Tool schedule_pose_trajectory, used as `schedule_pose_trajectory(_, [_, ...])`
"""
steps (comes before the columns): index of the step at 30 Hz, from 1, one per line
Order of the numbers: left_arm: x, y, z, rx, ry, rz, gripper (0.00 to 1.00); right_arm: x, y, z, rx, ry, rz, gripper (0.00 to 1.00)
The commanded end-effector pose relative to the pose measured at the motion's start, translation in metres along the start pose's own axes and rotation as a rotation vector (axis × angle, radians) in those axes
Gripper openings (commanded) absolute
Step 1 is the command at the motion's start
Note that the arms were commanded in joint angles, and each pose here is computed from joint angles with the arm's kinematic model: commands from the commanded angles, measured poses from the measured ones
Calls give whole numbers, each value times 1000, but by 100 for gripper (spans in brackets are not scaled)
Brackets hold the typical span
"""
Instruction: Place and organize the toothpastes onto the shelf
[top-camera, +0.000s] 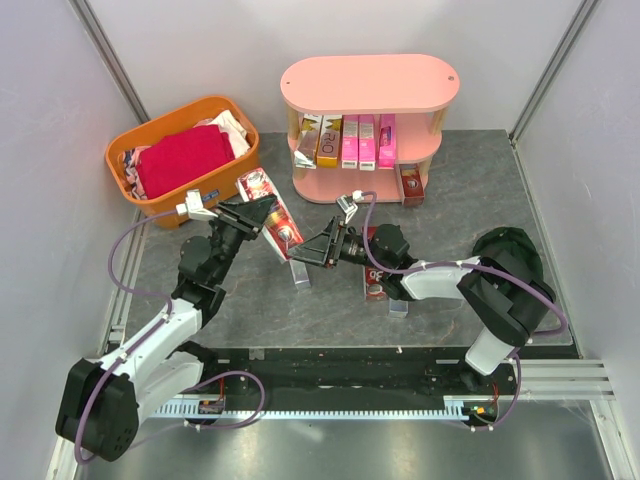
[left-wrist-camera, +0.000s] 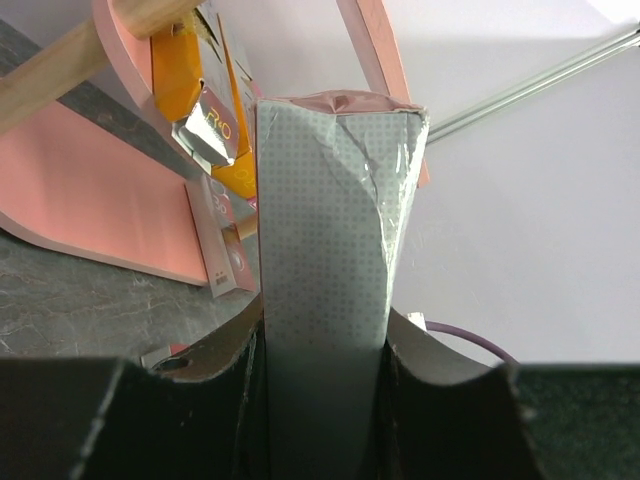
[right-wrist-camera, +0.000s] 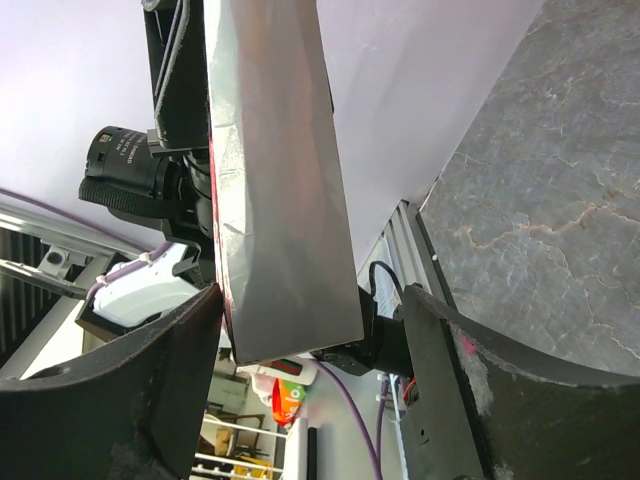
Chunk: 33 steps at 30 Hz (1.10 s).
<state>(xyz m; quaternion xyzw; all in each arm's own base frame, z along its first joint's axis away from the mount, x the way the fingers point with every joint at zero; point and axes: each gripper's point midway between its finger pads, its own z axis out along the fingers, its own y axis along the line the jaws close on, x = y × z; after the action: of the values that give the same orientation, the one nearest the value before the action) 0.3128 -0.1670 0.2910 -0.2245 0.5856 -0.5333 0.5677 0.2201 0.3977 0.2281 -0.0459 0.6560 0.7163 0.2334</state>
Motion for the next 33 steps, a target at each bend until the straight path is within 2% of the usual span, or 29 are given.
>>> schedule_pose_trajectory(1, [-9, -32, -1, 119, -20, -52, 24, -13, 7, 7, -23, -40, -66, 81])
schedule_pose_trajectory(3, [-7, -33, -1, 130, -14, -55, 24, -16, 10, 8, -33, -51, -70, 81])
schedule_pose_trajectory(6, [-6, -30, -1, 128, -9, -68, 24, -22, 17, 6, -58, -70, -78, 75])
schedule_pose_trajectory(9, [-5, -28, 0, 125, -5, -72, 24, -24, 29, 5, -95, -65, -103, 56])
schedule_pose_trajectory(10, [-5, -28, 0, 124, -6, -75, 24, -23, 31, 5, -98, -63, -105, 43])
schedule_pose_trajectory(13, [-6, -26, 0, 121, -9, -72, 32, -24, 31, 1, -80, -67, -110, 27])
schedule_pose_trajectory(14, [-7, -25, 0, 119, -14, -71, 43, -24, 31, 1, -74, -69, -115, 26])
schedule_pose_trajectory(16, [-6, -20, 0, 106, -10, -67, 55, -26, 26, -3, -43, -73, -122, 25])
schedule_pose_trajectory(17, [-8, -17, 0, 94, -13, -65, 72, -26, 24, -4, -33, -74, -125, 24])
schedule_pose_trajectory(19, [-9, -14, 1, 75, -8, -54, 83, -28, 14, -8, 12, -81, -119, 24])
schedule_pose_trajectory(20, [-12, -12, 2, 64, -13, -49, 92, -27, 8, -10, 33, -80, -113, 23])
schedule_pose_trajectory(21, [-12, -10, 2, 54, -9, -36, 96, -27, 0, -13, 65, -79, -101, 23])
schedule_pose_trajectory(23, [-16, -4, 4, 16, -5, -16, 100, -26, -12, -18, 105, -82, -85, 22])
schedule_pose_trajectory(33, [-36, 11, 2, -165, -27, 188, 100, -22, -76, -61, 331, -95, -15, 18])
